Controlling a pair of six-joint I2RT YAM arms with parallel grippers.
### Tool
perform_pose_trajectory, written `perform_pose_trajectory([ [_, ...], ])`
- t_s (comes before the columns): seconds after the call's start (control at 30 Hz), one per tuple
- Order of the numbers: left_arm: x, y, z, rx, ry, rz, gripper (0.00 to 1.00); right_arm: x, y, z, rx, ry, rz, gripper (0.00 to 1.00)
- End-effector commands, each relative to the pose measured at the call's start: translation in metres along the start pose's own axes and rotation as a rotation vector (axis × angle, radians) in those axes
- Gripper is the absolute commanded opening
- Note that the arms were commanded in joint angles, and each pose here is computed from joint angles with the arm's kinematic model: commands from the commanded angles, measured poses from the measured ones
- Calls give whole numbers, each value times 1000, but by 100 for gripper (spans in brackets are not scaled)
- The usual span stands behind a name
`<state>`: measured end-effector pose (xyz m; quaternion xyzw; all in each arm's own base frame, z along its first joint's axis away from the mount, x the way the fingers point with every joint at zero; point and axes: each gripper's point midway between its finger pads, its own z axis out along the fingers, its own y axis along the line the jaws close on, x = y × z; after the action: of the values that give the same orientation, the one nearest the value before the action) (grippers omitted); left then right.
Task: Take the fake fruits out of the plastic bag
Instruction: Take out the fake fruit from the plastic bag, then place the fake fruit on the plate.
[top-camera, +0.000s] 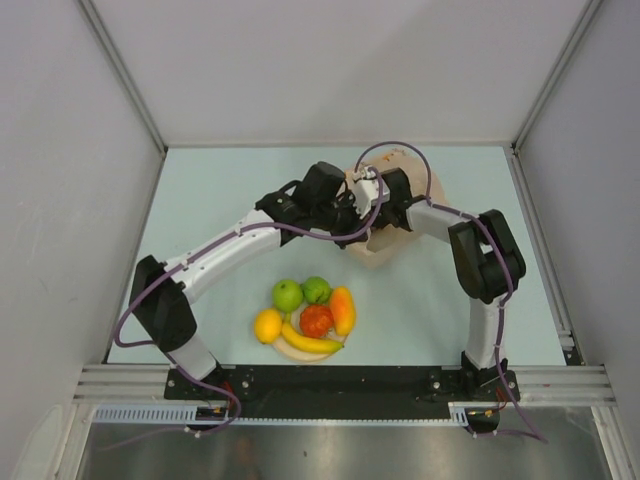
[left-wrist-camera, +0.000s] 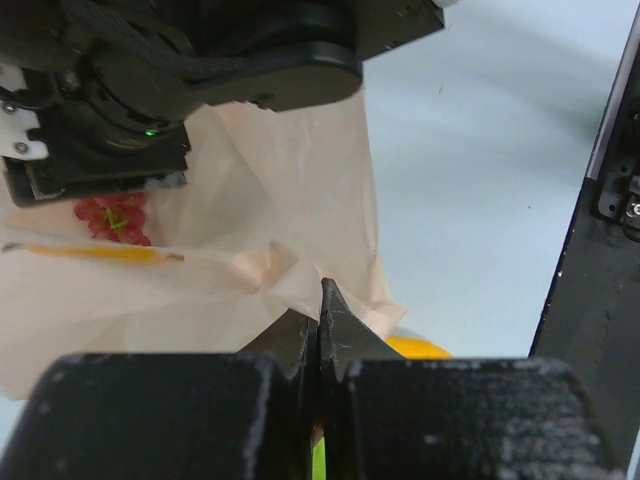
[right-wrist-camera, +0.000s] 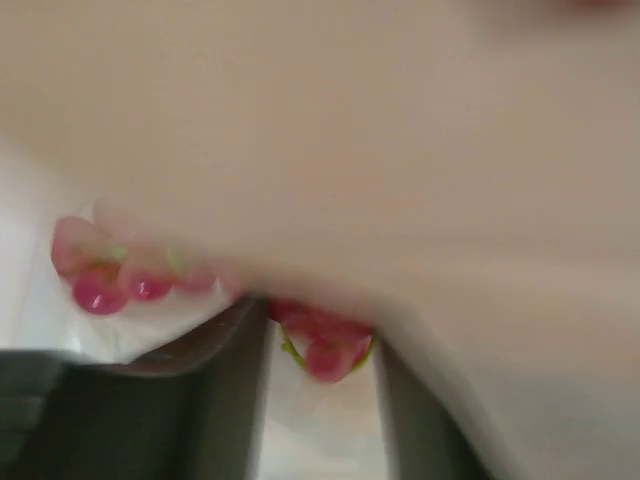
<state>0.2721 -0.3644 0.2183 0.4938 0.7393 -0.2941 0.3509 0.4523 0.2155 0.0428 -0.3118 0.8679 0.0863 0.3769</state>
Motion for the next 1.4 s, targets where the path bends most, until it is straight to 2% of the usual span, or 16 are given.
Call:
perform_pose_trajectory([
  [0.0,-8,-9,-1,13,-30,21,0,-13,-13,-1,2,-14,13,32],
  [0.03,-7,-6,0,-2,-26,21,0,-12,-14,-2,-3,-14,1,20],
  [0.17,-8,5,1,-53,-24,-2,0,-19,-16,-34,-54,-13,10,8],
  [0.37,-19,41,9,-153,-53,-88,0,-51,-4,-127,-196,-137,-7,6],
  [0.6,-62,71,12,-208,-130,-72,2,-67,15,-213,-229,-255,-79,4],
  [0.63,-65,75,12,-216,-133,-74,10,-68,18,-221,-231,-266,-90,4],
  [0.67,-68,77,12,-219,-137,-73,23,-67,22,-230,-239,-267,-99,4],
  [0.7,-74,80,9,-227,-148,-71,44,-73,26,-250,-229,-305,-130,4],
  [0.8,-85,86,-2,-266,-169,-58,69,-76,40,-290,-209,-363,-191,3],
  [0.87,-94,83,-22,-271,-200,-50,82,-77,50,-312,-182,-396,-259,2],
  [0.9,-96,81,-29,-264,-208,-50,94,-80,55,-322,-171,-417,-286,1],
  [0.93,-99,77,-38,-253,-222,-45,98,-83,55,-345,-126,-467,-319,0],
  [1.03,-112,61,-77,-223,-293,-18,100,-96,72,-383,-100,-565,-382,0],
  [1.07,-119,57,-98,-235,-329,-2,100,-99,88,-391,-135,-590,-410,0],
  [1.23,-126,51,-149,-327,-392,74,100,-123,106,-423,-196,-669,-440,0],
  [1.37,-114,49,-187,-421,-388,150,100,-139,132,-409,-307,-643,-476,0],
])
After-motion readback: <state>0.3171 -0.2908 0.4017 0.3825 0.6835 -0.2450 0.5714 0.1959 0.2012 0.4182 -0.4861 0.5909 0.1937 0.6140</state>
